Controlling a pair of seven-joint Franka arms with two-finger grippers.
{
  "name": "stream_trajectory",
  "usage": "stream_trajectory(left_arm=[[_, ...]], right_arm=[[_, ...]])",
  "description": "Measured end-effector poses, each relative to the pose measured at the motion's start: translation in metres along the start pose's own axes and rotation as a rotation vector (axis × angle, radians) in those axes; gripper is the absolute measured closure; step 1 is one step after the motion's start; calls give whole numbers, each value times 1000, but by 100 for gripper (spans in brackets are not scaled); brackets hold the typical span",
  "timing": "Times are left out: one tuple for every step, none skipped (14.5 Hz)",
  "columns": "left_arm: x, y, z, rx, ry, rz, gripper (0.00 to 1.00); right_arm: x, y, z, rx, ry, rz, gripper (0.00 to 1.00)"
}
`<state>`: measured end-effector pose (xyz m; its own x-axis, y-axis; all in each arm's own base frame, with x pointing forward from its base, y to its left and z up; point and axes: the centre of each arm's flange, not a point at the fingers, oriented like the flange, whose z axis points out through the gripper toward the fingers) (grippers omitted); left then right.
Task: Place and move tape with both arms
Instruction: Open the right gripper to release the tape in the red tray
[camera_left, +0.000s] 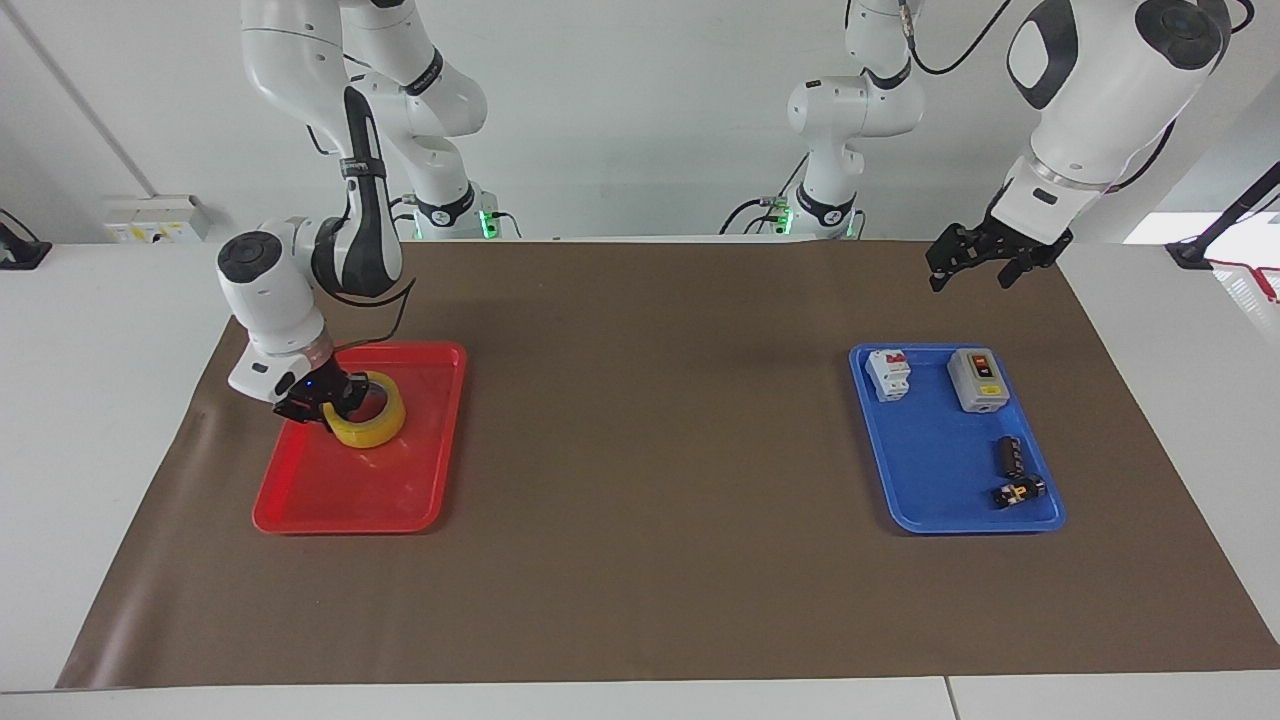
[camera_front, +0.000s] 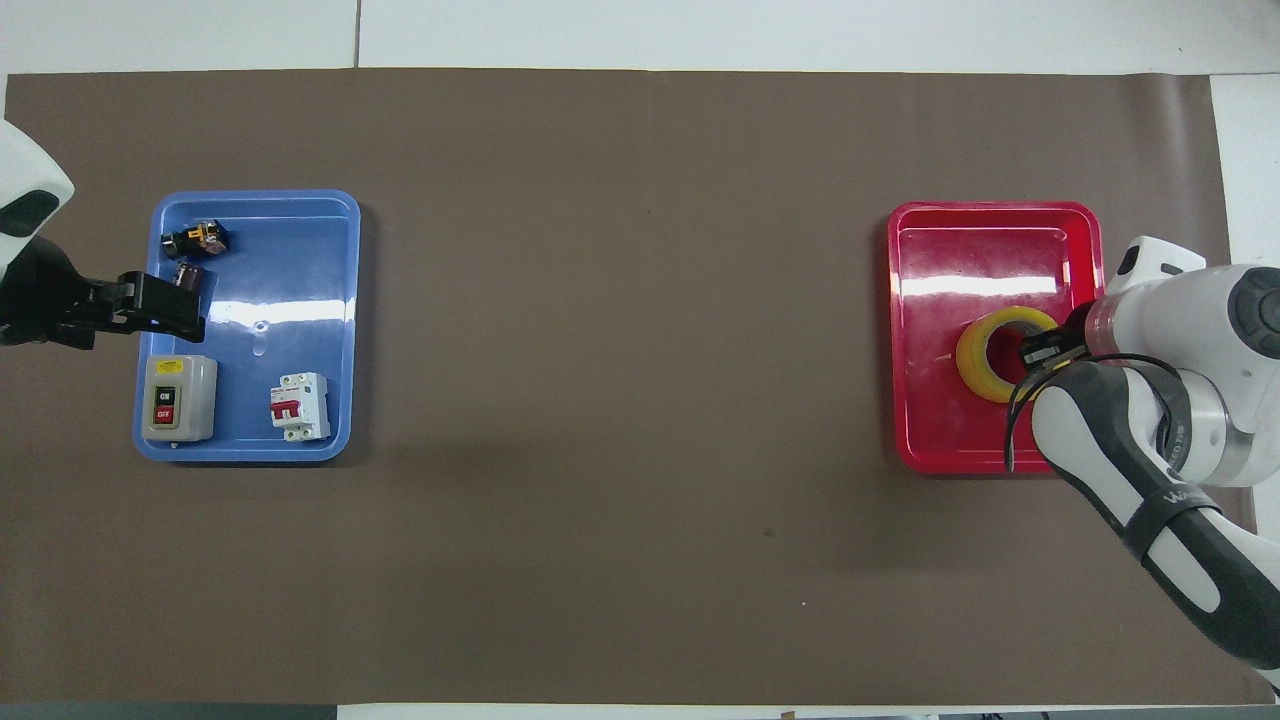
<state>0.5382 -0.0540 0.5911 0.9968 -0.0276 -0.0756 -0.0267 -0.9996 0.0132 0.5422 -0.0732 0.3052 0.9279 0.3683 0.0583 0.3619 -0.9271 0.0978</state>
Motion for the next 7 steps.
stream_trajectory(left_arm=[[0, 0, 0, 0, 0, 0, 0], [0, 0, 0, 0, 0, 0, 0], [0, 0, 0, 0, 0, 0, 0], [0, 0, 0, 0, 0, 0, 0], [0, 0, 0, 0, 0, 0, 0], [0, 0, 0, 0, 0, 0, 0], [0, 0, 0, 0, 0, 0, 0]], right_arm=[[0, -1, 1, 1, 0, 1, 78], [-1, -2, 2, 2, -1, 1, 78], [-1, -2, 2, 1, 1, 1, 78], [-1, -3, 3, 0, 3, 1, 78], [-2, -3, 3, 1, 2, 2, 78], [-2, -3, 3, 1, 2, 2, 70], [-1, -3, 3, 0, 3, 3, 61]])
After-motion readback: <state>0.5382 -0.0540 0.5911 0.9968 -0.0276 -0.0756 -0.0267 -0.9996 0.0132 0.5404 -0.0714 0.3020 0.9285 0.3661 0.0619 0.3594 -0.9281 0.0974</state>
